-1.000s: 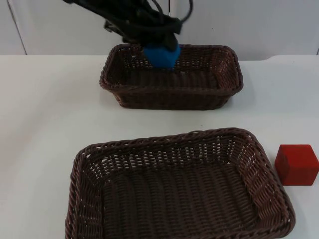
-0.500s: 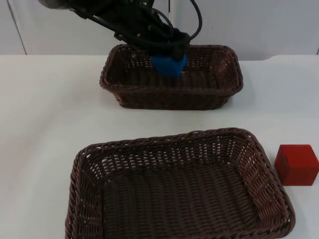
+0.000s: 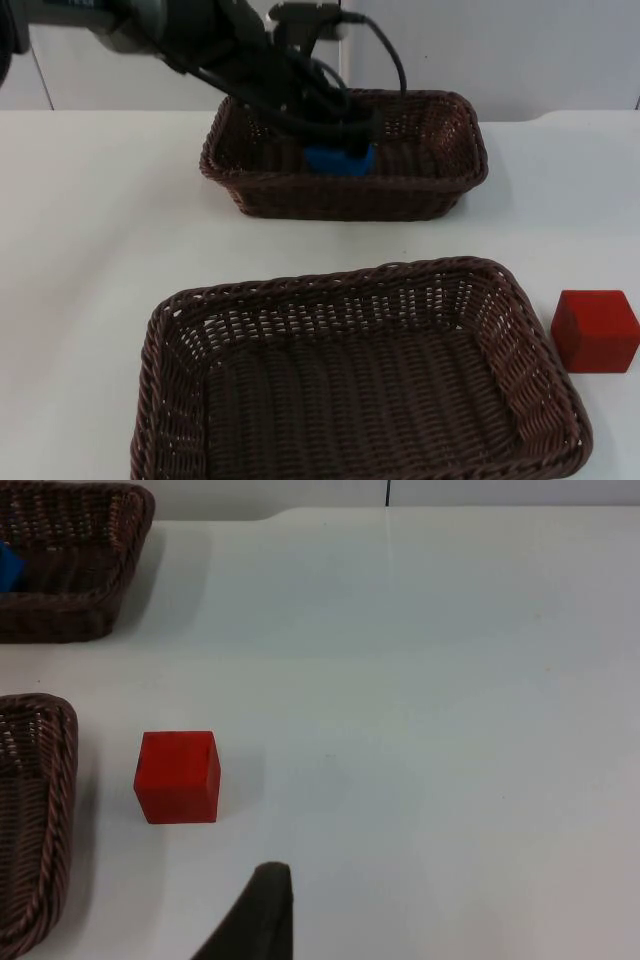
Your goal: Pick up one cube with the left hand and place it into the upper basket. Pick up one cube with the right hand and place it into the lower basket.
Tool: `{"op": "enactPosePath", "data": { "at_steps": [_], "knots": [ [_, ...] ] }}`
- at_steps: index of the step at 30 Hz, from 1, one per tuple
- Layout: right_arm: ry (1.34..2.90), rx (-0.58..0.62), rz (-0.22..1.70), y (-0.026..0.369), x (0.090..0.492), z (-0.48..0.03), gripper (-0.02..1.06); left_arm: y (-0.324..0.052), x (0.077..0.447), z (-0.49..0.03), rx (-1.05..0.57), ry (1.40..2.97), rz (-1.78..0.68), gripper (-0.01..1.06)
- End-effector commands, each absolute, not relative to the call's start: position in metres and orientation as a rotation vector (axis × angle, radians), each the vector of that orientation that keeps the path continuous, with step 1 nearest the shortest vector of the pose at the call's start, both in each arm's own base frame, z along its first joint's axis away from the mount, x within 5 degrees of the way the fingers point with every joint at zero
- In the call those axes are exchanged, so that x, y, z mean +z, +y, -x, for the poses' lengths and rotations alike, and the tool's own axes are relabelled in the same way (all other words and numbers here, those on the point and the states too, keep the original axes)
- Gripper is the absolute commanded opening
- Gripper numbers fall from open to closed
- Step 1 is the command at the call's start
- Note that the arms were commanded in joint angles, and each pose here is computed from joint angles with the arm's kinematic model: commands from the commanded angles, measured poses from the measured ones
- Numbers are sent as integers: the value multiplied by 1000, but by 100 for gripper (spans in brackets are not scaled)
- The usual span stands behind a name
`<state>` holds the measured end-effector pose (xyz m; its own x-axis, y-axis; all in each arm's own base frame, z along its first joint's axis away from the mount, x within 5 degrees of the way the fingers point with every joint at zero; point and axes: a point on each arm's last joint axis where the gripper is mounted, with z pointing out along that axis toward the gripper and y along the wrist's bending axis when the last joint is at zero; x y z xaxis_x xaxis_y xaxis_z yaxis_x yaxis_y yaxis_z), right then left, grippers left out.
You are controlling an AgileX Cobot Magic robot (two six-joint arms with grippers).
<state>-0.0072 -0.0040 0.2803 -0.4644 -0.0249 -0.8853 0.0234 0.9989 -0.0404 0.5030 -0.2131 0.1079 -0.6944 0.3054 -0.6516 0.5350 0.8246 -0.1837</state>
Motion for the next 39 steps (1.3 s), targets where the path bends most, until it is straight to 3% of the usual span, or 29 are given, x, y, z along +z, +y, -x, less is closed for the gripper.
{"op": "enactPosePath", "data": {
  "at_steps": [1, 6, 9, 10, 12, 13, 15, 17, 24, 28, 39],
  "knots": [
    [2046, -66, 5, -4, 280, 8, 105, -216, 107, -504, -480, 2369, -612, 25],
    [2046, -66, 5, -4, 280, 8, 105, -216, 107, -503, -486, 2373, -613, 26],
    [2046, -66, 5, -4, 280, 8, 105, -216, 107, -503, -487, 2373, -612, 36],
    [2046, -66, 5, -4, 280, 8, 105, -216, 107, -503, -490, 2374, -609, 43],
    [2046, -66, 5, -4, 280, 8, 105, -217, 107, -503, -511, 2377, -592, 70],
    [2046, -66, 5, -4, 280, 8, 105, -217, 107, -503, -511, 2377, -592, 70],
    [2046, -66, 5, -4, 280, 8, 105, -220, 115, -502, -554, 2383, -595, 86],
    [2046, -66, 5, -4, 280, 8, 105, -223, 131, -502, -602, 2375, -614, 95],
    [2046, -66, 5, -4, 280, 8, 105, -226, 204, -500, -631, 2246, -657, 99],
    [2046, -66, 5, -4, 280, 8, 105, -219, 279, -485, -605, 2105, -672, 99],
    [2046, -66, 5, -4, 280, 8, 105, -203, 364, -446, -553, 2039, -689, 99]
  ]
}}
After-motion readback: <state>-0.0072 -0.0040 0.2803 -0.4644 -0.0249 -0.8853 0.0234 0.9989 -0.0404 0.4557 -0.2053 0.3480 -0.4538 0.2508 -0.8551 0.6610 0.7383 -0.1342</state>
